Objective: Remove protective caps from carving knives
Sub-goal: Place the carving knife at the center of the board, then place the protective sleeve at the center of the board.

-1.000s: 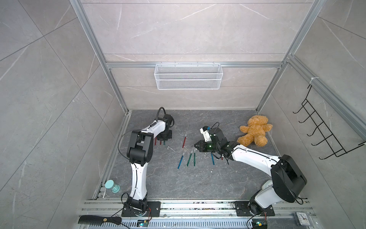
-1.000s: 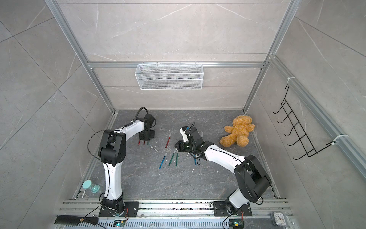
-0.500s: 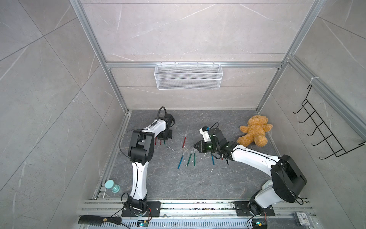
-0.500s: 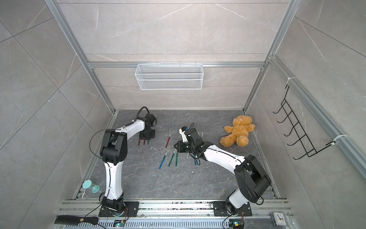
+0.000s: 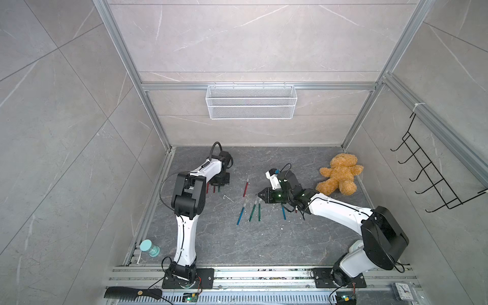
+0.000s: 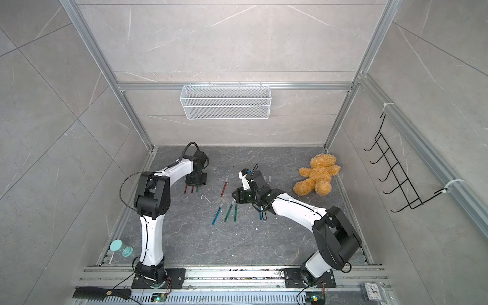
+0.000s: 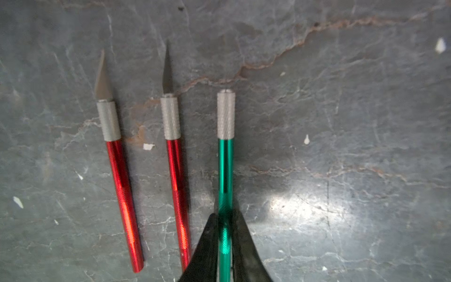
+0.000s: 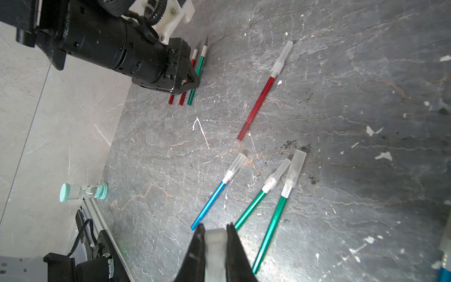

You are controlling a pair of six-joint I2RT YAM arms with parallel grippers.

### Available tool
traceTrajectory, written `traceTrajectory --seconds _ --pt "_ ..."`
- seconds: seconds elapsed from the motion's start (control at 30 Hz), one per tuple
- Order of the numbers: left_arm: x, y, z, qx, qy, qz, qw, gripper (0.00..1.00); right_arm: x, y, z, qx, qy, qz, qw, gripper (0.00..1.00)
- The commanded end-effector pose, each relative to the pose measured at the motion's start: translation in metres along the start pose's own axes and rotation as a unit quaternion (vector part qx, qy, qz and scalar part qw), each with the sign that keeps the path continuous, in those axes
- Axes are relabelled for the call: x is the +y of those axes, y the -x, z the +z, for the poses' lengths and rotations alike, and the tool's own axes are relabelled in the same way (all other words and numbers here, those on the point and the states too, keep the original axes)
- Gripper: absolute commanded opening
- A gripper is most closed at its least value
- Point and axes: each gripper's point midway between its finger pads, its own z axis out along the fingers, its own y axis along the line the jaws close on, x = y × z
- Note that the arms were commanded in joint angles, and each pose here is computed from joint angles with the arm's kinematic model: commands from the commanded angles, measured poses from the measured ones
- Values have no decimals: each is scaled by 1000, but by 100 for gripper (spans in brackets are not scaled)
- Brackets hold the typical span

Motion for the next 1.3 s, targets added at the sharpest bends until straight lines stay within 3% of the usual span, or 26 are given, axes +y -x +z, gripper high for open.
traceTrajectory --seconds 0.0,0.3,0.87,1.0,1.27 --pt "-3 -10 1 28 -5 11 1000 21 4 2 0 -3 2 -16 1000 0" --pt "-2 -4 -12 13 -10 8 1000 27 4 1 1 -2 1 -17 1000 0" --pt "6 13 -83 -65 -40 -26 997 31 2 1 3 -1 -5 -20 1000 0" --pt "5 14 -111 -92 -64 -41 993 37 -1 3 0 -4 -20 -30 999 0" --pt "-2 -11 -167 -142 -132 -49 980 62 -27 12 -3 6 -95 -31 995 0"
